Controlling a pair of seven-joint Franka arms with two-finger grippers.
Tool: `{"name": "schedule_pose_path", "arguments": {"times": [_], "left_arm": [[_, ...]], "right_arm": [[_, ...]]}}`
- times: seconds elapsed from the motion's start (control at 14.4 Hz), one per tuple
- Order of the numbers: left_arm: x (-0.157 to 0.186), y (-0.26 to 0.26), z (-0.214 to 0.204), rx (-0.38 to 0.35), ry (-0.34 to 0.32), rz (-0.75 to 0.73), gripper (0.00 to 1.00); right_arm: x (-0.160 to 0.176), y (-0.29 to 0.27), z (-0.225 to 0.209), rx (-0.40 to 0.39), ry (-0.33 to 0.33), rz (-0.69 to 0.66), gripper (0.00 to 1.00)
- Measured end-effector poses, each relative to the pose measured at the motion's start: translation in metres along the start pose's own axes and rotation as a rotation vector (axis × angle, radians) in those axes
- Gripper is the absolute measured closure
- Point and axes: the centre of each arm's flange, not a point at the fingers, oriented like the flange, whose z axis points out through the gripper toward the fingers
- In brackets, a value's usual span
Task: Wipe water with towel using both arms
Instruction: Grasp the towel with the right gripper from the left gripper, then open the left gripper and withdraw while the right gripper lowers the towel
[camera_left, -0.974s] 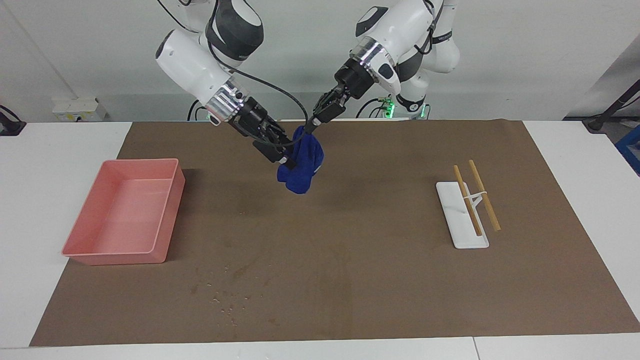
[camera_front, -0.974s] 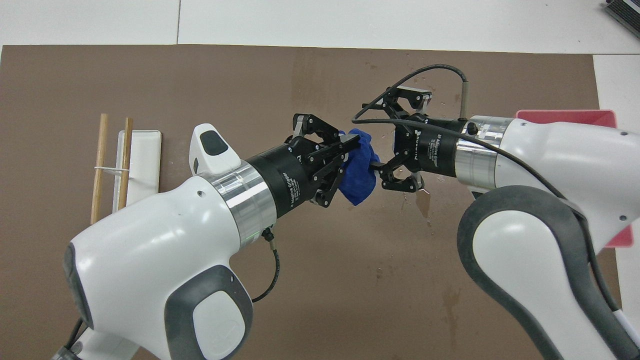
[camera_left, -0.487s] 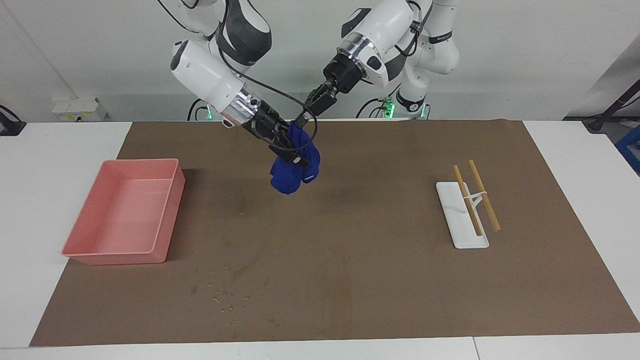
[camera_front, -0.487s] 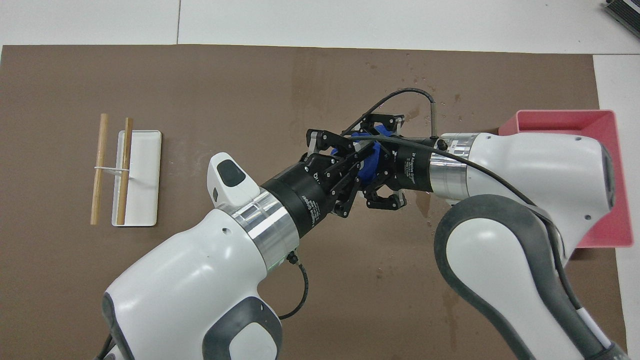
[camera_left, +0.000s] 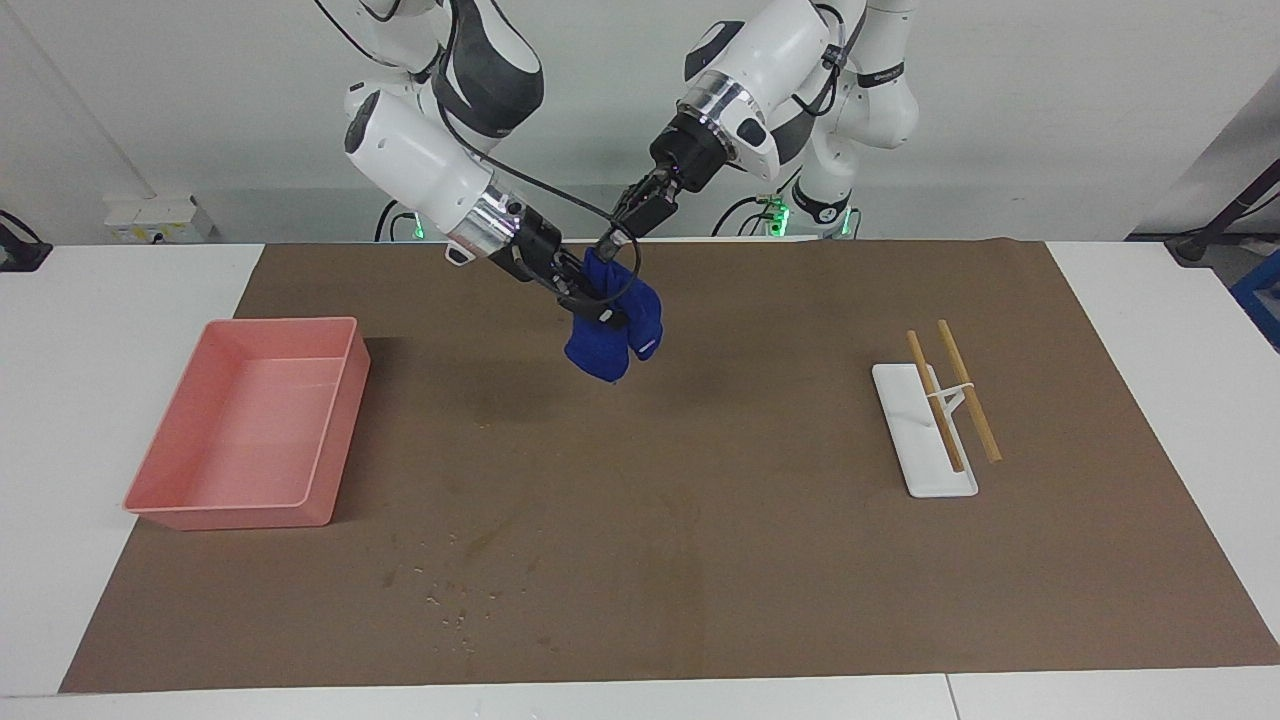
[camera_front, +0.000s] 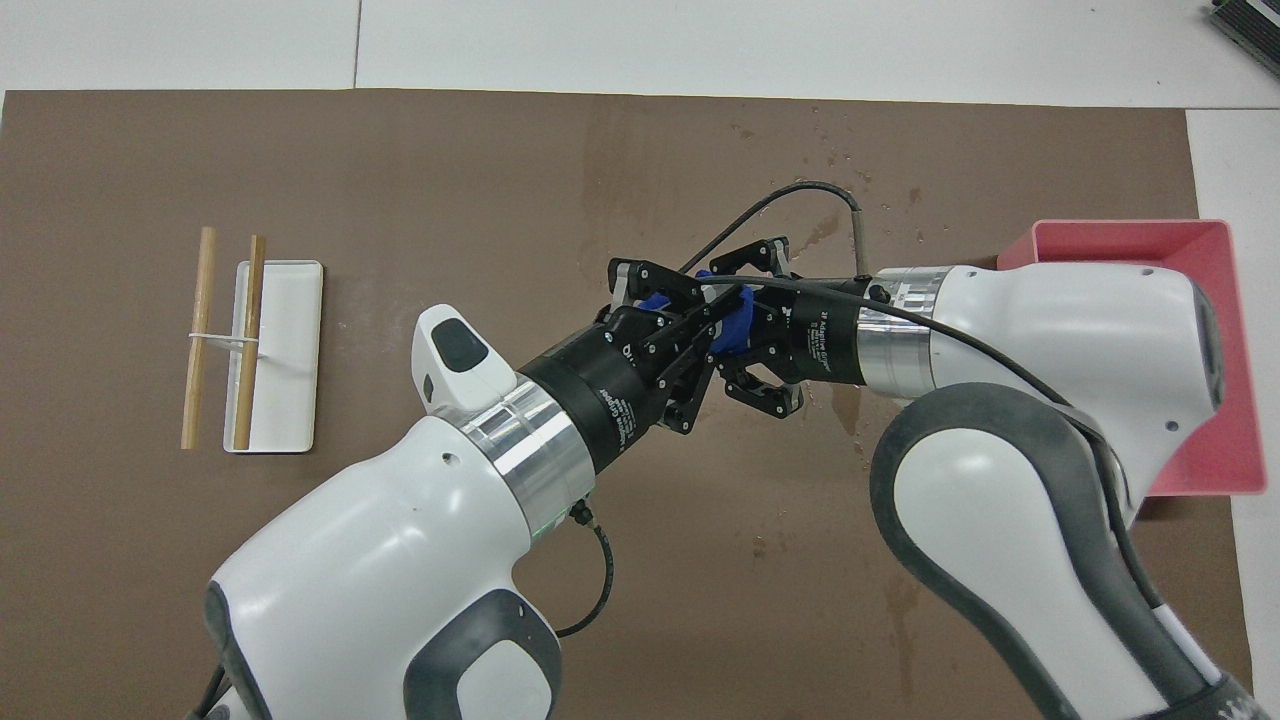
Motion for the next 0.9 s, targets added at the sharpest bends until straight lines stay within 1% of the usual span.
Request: {"name": "schedule_pose_path", "arguments": {"times": [0.07, 0.28, 0.35, 0.49, 0.56, 0.63, 0.7, 0.77, 0.83, 0.9], "left_arm": [[0.002, -0.002, 0.001, 0.005, 0.004, -0.001, 0.98], [0.007, -0.011, 0.006, 0.027, 0.016, 0.0, 0.98], [0.006, -0.01, 0.005, 0.019, 0.014, 0.0, 0.92], [0.002, -0.001, -0.001, 0.008, 0.003, 0.0, 0.7], [0.002, 0.0, -0.001, 0.027, 0.002, 0.011, 0.6], [0.007, 0.002, -0.001, 0.059, 0.005, 0.035, 0.49], [0.017, 0.007, 0.0, 0.097, 0.015, 0.067, 0.36], [0.03, 0.014, -0.001, 0.143, 0.03, 0.115, 0.25], [0.046, 0.024, -0.004, 0.196, 0.057, 0.181, 0.15], [0.062, 0.036, -0.009, 0.25, 0.094, 0.254, 0.02]], "right_arm": [[0.001, 0.002, 0.0, -0.041, 0.026, -0.071, 0.75], [0.0, 0.006, -0.003, -0.163, 0.1, -0.315, 0.78], [0.005, 0.01, -0.004, -0.215, 0.114, -0.399, 0.8], [0.029, 0.021, -0.008, -0.317, 0.13, -0.539, 0.8], [0.044, 0.024, -0.013, -0.352, 0.142, -0.608, 0.8], [0.059, 0.027, -0.018, -0.387, 0.156, -0.679, 0.8], [0.072, 0.03, -0.02, -0.433, 0.171, -0.756, 0.8], [0.087, 0.033, -0.017, -0.499, 0.192, -0.852, 0.8], [0.102, 0.035, -0.011, -0.568, 0.222, -0.949, 0.8], [0.116, 0.037, -0.001, -0.616, 0.25, -1.024, 0.8]]}}
